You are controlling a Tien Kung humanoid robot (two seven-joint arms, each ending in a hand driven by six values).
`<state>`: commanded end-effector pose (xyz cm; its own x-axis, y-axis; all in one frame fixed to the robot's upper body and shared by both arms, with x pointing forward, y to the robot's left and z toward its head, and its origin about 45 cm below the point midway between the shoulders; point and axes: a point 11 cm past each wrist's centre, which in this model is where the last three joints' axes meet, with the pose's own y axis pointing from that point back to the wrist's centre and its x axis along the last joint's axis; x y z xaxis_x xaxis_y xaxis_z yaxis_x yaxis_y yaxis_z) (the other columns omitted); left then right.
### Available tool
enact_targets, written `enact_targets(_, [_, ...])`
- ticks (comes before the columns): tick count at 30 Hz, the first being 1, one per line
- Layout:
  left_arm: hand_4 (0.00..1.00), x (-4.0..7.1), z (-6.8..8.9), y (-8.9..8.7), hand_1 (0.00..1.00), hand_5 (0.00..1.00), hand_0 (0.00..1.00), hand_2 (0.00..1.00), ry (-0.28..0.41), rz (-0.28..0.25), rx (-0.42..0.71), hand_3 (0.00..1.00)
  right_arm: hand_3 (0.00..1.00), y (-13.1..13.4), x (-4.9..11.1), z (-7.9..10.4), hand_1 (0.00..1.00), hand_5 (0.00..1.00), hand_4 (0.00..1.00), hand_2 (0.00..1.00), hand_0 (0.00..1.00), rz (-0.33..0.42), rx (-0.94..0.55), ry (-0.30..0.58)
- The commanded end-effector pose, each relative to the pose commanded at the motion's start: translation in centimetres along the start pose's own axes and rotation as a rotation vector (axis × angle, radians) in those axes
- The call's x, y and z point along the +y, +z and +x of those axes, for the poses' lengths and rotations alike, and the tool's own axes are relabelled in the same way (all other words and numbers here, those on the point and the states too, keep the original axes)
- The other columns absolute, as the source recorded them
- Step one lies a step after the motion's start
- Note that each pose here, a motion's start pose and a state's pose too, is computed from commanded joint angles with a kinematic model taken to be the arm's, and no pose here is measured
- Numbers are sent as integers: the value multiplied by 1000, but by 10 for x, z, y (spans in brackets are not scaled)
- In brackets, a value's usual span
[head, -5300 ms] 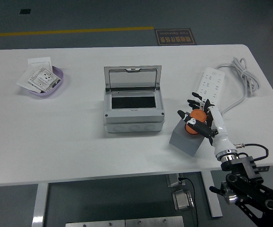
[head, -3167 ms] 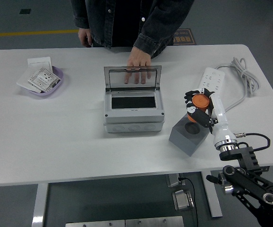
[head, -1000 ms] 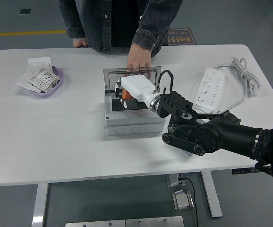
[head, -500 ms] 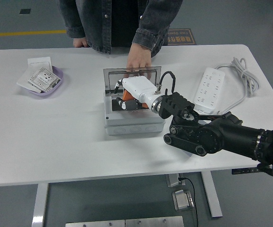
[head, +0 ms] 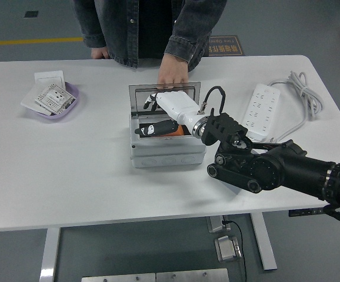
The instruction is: Pick up the cylinder from the cube,place it in the box,flap close box
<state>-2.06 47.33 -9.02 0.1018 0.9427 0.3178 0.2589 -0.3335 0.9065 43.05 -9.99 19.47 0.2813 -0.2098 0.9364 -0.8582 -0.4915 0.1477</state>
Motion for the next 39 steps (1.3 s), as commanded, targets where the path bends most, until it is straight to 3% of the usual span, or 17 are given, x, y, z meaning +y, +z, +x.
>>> enact_targets(8, [609,-1,-2,-2,710,155,671,606,-5,8,-5,625,708,6,13,16,659,732,998,652,750,-19,-52,17])
enact_targets(13, [600,-1,-4,-4,709,144,671,604,-7,16,-9,623,696,10,25,41,648,738,998,643,751,-31,-97,40])
enact_targets(17, [600,-1,-6,-3,709,144,671,604,-10,19,-13,623,696,-3,30,66,648,738,998,643,751,4,-131,68])
enact_targets(23, [599,0,-5,-1,709,138,670,604,-11,17,-15,624,696,-19,23,93,623,751,998,639,727,42,-147,101])
enact_targets(28, [597,0,-5,0,709,136,670,603,-12,15,-16,622,702,-17,7,95,612,756,998,637,713,17,-162,95])
enact_targets(33, [596,0,-6,1,709,134,670,603,-14,13,-21,620,702,-16,-9,83,605,757,998,636,706,-9,-184,69])
enact_targets(39, [594,1,-5,3,708,132,670,601,-14,8,-24,619,706,6,-19,72,611,753,998,639,708,-90,-206,57])
